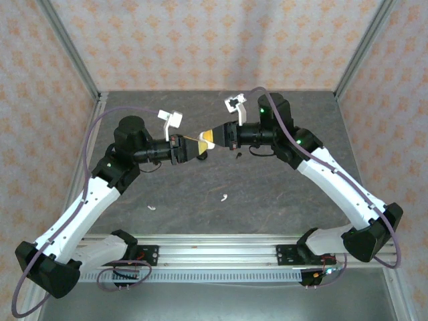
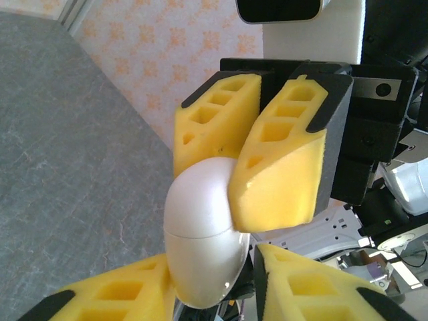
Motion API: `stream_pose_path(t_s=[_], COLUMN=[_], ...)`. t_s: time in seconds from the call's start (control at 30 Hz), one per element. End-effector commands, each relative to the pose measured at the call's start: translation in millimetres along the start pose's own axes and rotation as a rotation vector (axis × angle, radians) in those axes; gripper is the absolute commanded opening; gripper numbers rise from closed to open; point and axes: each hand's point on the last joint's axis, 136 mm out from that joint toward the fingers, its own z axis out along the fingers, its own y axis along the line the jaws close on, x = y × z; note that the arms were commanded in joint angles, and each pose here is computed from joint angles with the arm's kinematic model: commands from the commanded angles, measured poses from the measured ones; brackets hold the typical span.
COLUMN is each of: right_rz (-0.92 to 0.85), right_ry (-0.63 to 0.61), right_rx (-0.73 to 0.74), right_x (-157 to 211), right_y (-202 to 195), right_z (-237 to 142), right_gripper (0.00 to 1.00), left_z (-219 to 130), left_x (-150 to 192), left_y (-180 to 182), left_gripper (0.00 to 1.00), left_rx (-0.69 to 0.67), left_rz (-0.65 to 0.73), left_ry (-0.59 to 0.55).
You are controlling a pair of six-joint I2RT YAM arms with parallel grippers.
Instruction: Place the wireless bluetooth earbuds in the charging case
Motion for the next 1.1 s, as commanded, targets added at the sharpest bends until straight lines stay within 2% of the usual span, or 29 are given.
stream_pose_path(t_s=[0.0, 0.23, 0.43, 0.67, 0.77, 0.9, 1.07], right_rz=[-0.028, -0.024, -0.014, -0.003, 0.011, 0.027, 0.047], right_ry=[-0.038, -0.025, -0.007, 0.008, 0.024, 0.036, 0.039], right_rx=[-0.043, -0.065, -0.076, -0.079, -0.078, -0.066, -0.026], right_x=[-9, -7, -3, -1, 1, 4, 4], right_y=[9, 12, 12, 8, 5, -1, -10], right_z=[-2, 0, 4, 8, 11, 15, 17], right_gripper=[0.05, 0.05, 0.07, 0.16, 0.23, 0.34, 0.41], left_z=[0, 1, -1, -16, -22, -24, -27], left_x=[-1, 0, 1, 11, 17, 26, 27], left_y=[-7, -6, -1, 1, 5, 8, 10], left_gripper=[0.31, 0.17, 0.0, 0.0, 0.0, 0.0, 0.0], left_rx=[0.05, 0.046, 0.018, -0.049, -0.086, -0.093, -0.108], left_rz=[0.022, 0.025, 0.049, 0.249, 0.309, 0.328, 0.35], left_ry=[0.0, 0.002, -0.001, -0.025, -0.029, -0.004, -0.015])
